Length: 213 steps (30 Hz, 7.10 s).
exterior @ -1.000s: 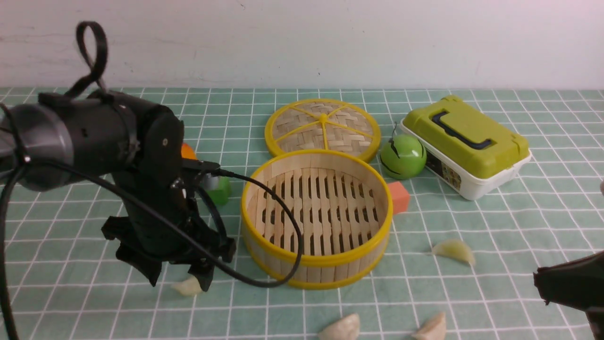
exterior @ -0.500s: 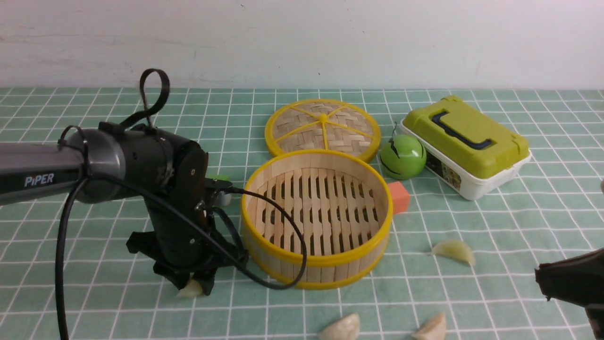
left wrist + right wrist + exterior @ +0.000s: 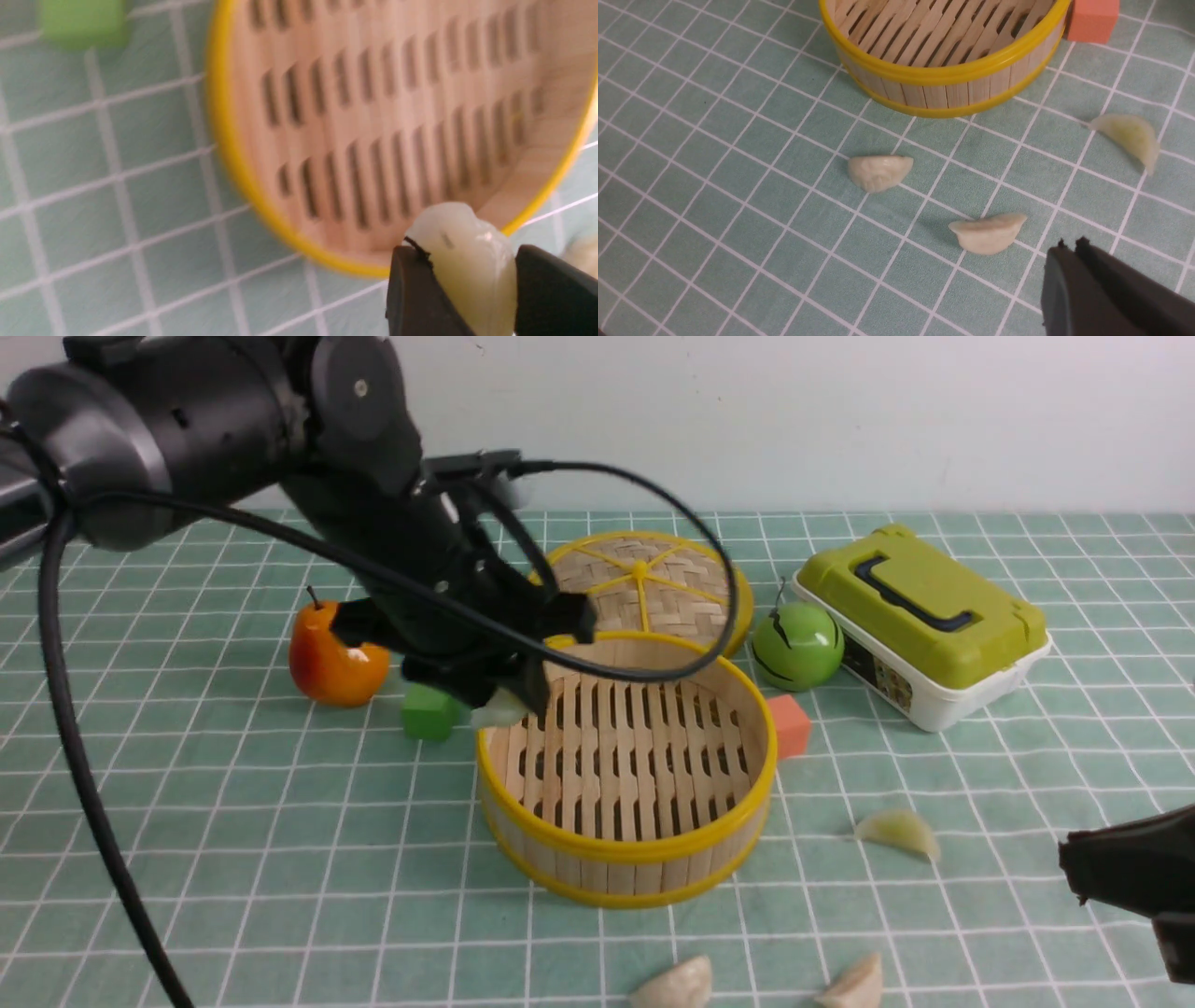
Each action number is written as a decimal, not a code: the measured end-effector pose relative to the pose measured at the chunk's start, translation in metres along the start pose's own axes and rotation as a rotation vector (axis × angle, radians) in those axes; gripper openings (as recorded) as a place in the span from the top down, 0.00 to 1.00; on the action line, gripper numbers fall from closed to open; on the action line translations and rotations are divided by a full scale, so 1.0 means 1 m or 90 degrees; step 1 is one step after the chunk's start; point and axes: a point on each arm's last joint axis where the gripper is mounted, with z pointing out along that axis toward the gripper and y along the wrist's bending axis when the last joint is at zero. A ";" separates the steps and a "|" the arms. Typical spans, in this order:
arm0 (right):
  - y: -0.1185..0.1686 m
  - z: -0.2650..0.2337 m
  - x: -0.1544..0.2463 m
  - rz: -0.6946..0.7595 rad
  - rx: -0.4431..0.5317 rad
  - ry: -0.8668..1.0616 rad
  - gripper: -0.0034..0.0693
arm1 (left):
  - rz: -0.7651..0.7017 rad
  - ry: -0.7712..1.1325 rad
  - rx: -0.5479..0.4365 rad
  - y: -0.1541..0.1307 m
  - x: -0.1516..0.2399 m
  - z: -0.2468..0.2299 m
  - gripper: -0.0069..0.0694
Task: Put the dumplings into the steamer on the table with the blue tablecloth.
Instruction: 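Place the dumpling into the bamboo steamer basket with the left gripper, then reach for and grasp a dumpling on the table with the left gripper, then place the dumpling into the bamboo steamer basket with the left gripper, then reach for and grasp a dumpling lying on the table beside the steamer, then place the dumpling in the bamboo steamer basket with the right gripper, then reach for and grasp a dumpling lying on the table beside the steamer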
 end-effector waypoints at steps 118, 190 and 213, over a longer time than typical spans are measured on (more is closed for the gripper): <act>-0.038 0.055 -0.051 0.010 0.051 0.215 0.64 | 0.020 -0.025 -0.052 -0.002 -0.029 -0.019 0.44; 0.044 0.263 -0.121 -0.140 -0.044 0.305 0.15 | 0.105 -0.077 0.014 0.063 0.276 -0.135 0.91; -0.007 0.193 0.009 0.230 0.186 0.336 0.29 | 0.103 -0.103 0.027 0.061 0.273 -0.136 0.89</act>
